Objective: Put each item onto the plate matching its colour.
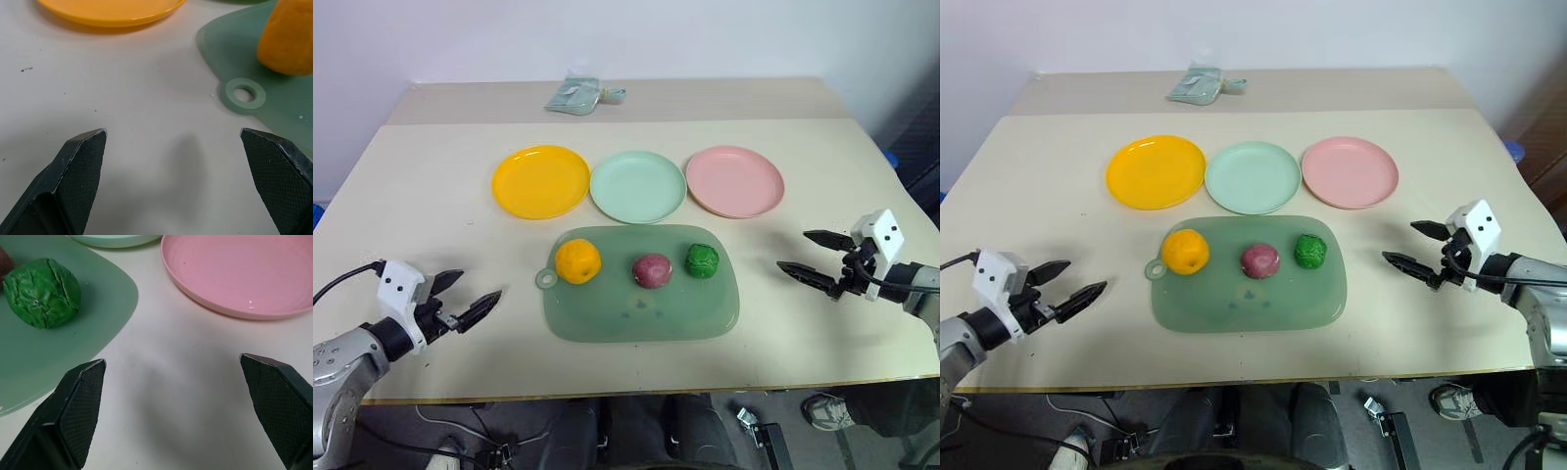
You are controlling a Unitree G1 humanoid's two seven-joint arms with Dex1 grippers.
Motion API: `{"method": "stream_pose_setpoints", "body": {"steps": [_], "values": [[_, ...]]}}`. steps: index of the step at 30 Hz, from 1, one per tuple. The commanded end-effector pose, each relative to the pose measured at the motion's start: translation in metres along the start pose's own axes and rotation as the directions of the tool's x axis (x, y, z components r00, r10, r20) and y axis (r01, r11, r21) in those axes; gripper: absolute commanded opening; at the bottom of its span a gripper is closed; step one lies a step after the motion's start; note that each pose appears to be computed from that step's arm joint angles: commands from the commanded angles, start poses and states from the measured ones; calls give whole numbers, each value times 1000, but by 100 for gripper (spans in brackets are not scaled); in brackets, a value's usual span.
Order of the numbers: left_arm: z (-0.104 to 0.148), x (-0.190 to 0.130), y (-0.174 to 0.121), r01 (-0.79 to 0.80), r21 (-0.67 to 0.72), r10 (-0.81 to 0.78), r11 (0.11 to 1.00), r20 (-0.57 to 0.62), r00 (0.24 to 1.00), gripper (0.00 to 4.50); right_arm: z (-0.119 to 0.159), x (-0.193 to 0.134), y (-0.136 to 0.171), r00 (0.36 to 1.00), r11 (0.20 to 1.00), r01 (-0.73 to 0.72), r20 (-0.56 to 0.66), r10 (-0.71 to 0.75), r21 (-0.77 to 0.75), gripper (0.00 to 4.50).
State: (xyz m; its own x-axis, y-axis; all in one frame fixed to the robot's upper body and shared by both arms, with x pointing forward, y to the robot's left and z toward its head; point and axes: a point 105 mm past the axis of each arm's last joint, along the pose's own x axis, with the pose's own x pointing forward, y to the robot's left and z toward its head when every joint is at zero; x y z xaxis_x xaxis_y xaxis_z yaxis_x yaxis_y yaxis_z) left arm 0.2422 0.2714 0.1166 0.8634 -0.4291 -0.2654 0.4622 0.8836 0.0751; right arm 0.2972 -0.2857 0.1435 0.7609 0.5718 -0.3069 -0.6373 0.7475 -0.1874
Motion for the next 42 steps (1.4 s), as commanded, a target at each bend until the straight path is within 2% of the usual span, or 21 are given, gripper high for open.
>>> {"method": "stream_pose_setpoints", "body": {"steps": [1,6,10,13,19,21,25,30,33,35,36,38,39,42], "values": [[14,0,2,-11,29,10,1000,44,999,450,13,-1,0,999,999,16,40,-15,-46,448],[20,10,-7,11,24,-13,1000,79,997,450,13,6,-1,997,997,45,58,-41,-59,448],[33,18,-16,50,-11,-48,999,151,987,450,17,13,-6,992,994,90,90,-84,-68,448],[52,26,-29,153,-72,-132,986,236,963,450,20,14,-8,987,991,120,115,-112,-66,448],[81,49,-59,349,-20,-330,937,279,902,450,31,8,3,979,993,114,176,-106,-36,448],[80,58,-71,417,30,-412,908,232,881,450,36,5,13,979,997,73,190,-69,-17,448],[64,84,-82,503,158,-517,850,57,854,450,39,-1,53,983,996,-91,161,90,-1,448],[54,105,-82,530,232,-538,815,-33,842,450,44,1,74,976,991,-134,174,132,1,448],[56,111,-78,520,237,-531,820,-23,847,361,47,6,80,972,991,-137,191,134,0,450],[59,113,-76,512,229,-525,828,-3,851,267,47,9,81,971,991,-136,197,133,3,450],[61,113,-74,497,229,-513,837,13,859,242,46,10,81,971,991,-137,200,134,5,450],[69,114,-68,463,207,-484,862,65,873,242,46,13,81,969,990,-139,207,134,6,450],[80,116,-60,418,191,-445,888,129,886,242,46,14,80,968,990,-139,214,135,4,450],[106,131,-18,155,152,-190,976,249,950,242,50,20,79,958,988,-153,244,148,1,450]]}}
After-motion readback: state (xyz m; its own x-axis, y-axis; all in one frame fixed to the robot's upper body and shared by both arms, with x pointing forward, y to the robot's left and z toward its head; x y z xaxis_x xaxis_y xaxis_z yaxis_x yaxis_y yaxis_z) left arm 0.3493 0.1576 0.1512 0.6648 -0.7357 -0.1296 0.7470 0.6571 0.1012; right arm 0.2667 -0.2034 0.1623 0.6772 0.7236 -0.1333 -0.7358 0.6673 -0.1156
